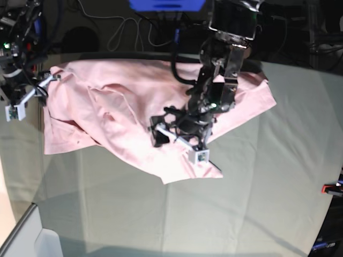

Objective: Layout the t-shirt on the table in an organized manner, then fold the t-shirt properly
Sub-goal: 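Release with the left gripper, regrasp the shirt at a fold and pull it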

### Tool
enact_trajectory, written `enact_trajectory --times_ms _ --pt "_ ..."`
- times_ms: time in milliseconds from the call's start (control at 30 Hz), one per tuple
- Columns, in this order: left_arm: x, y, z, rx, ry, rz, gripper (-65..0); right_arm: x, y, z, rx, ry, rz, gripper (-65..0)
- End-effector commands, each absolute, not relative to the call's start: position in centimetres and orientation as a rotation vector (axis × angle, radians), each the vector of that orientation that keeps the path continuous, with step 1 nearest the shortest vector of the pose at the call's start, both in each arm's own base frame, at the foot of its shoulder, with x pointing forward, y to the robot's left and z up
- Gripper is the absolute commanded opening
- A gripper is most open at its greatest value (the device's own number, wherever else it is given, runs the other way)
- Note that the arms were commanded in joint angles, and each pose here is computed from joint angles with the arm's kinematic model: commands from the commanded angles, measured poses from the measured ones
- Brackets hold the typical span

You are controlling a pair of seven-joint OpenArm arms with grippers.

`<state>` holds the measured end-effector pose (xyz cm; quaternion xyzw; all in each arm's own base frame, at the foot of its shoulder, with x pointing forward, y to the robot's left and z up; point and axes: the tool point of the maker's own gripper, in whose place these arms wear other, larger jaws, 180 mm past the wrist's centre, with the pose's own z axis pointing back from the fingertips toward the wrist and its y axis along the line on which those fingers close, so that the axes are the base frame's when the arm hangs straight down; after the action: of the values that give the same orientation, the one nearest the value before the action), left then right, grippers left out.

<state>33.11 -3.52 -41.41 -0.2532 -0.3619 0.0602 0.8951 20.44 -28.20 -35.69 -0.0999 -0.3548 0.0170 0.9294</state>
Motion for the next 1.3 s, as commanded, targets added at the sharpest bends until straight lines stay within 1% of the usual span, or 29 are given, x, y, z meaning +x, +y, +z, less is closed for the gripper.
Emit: enact_trajectory --times_ms 0,100,200,300,633,833,900,1033,1100,1200,1267 --pt "34.8 -5.4 -39.7 -0.560 -0.821 0.143 -18.8 21.1 -28.5 -34.6 -0.214 -0.773 0.037 -30.6" --pt "35.8 -5.7 -40.8 -0.474 -0.847 0.168 -18.8 21.0 -28.6 -34.6 -0.217 -0.771 0.035 -30.6" --pt "36.0 -7.5 -40.4 -0.484 -0.865 0.100 -18.8 21.0 -28.6 -34.6 -0.217 -0.770 0.035 -30.6" --pt "35.9 -8.1 -40.3 -0.488 -0.866 0.078 -18.8 21.0 -28.6 -34.6 -0.217 -0.770 0.035 -30.6" --pt "35.6 -7.9 -40.9 -0.480 -0.850 0.088 -19.1 20.8 -28.9 -36.3 -0.192 -0.734 0.011 -30.7" --pt "36.2 -6.3 -41.1 -0.465 -0.852 0.141 -19.5 21.2 -28.9 -36.5 -0.185 -0.737 0.003 -30.7" --pt "36.1 -6.2 -41.5 -0.460 -0.842 0.144 -23.2 21.2 -28.9 -36.5 -0.185 -0.737 0.003 -30.7" --pt "35.1 -6.4 -43.5 -0.476 -0.767 0.181 -35.2 21.4 -28.9 -36.4 -0.186 -0.743 0.003 -30.7" --pt "34.8 -6.6 -44.2 -0.496 -0.733 0.212 -39.4 21.7 -28.8 -36.2 -0.185 -0.753 0.003 -30.6" --pt "35.1 -6.8 -44.1 -0.520 -0.720 0.238 -44.6 21.8 -28.8 -36.1 -0.185 -0.756 0.003 -30.6" --pt "35.2 -6.9 -43.9 -0.534 -0.720 0.248 -49.3 21.9 -28.8 -36.1 -0.185 -0.757 0.003 -30.6"
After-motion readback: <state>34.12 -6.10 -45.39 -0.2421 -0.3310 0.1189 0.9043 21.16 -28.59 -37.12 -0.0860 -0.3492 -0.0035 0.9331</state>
